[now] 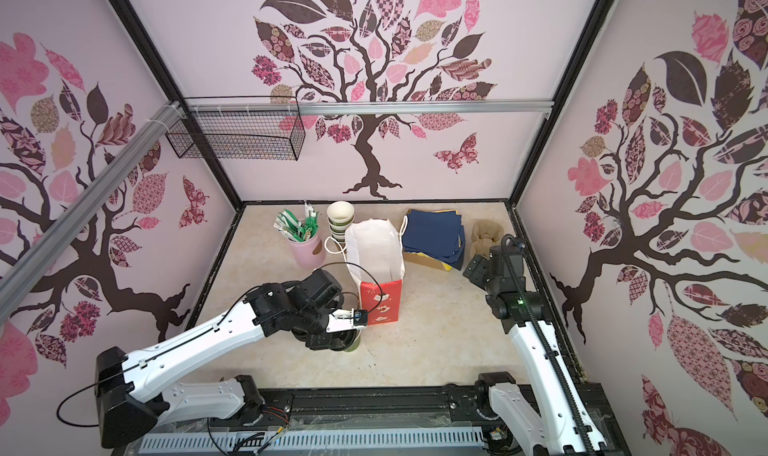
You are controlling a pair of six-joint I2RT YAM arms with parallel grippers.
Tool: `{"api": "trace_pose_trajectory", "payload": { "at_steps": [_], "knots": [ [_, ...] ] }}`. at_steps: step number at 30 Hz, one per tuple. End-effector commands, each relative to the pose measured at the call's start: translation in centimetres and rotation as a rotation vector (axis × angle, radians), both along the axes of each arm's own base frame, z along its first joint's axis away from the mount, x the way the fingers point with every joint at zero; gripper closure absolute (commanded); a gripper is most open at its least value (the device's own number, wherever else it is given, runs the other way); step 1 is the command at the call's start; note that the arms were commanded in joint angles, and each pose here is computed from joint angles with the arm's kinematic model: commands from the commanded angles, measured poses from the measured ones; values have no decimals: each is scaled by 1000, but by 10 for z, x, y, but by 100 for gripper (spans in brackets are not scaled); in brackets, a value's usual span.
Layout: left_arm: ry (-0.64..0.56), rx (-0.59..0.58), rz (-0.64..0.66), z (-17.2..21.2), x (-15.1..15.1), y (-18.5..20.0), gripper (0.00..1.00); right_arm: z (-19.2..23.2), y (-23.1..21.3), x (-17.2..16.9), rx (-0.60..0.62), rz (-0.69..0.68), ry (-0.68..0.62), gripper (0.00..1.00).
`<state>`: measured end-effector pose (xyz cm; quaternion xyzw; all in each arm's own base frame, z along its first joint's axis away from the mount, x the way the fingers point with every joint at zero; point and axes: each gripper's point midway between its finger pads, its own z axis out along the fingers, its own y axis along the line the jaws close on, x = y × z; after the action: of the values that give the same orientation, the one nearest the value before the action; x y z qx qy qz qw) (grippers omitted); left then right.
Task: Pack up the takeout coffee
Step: 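Lower the black lid onto the cup rim and press down with left gripper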
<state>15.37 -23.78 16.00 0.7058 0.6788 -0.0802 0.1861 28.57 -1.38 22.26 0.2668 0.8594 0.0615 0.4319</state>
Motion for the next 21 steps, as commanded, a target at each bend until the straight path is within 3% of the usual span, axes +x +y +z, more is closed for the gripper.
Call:
{"api": "trace_pose_trajectory", "payload": {
  "at_steps": [1,10,21],
  "knots": [
    [-24,-29,-41,13,4,-11,38,3,-4,-6,-18,-11,2,12],
    [-60,48,-28,5,21,-12,36,1,-3,-7,-18,-8,6,12],
    [-21,112,-24,-2,24,-14,36,2,-5,-7,-31,-8,4,12]
  ]
}}
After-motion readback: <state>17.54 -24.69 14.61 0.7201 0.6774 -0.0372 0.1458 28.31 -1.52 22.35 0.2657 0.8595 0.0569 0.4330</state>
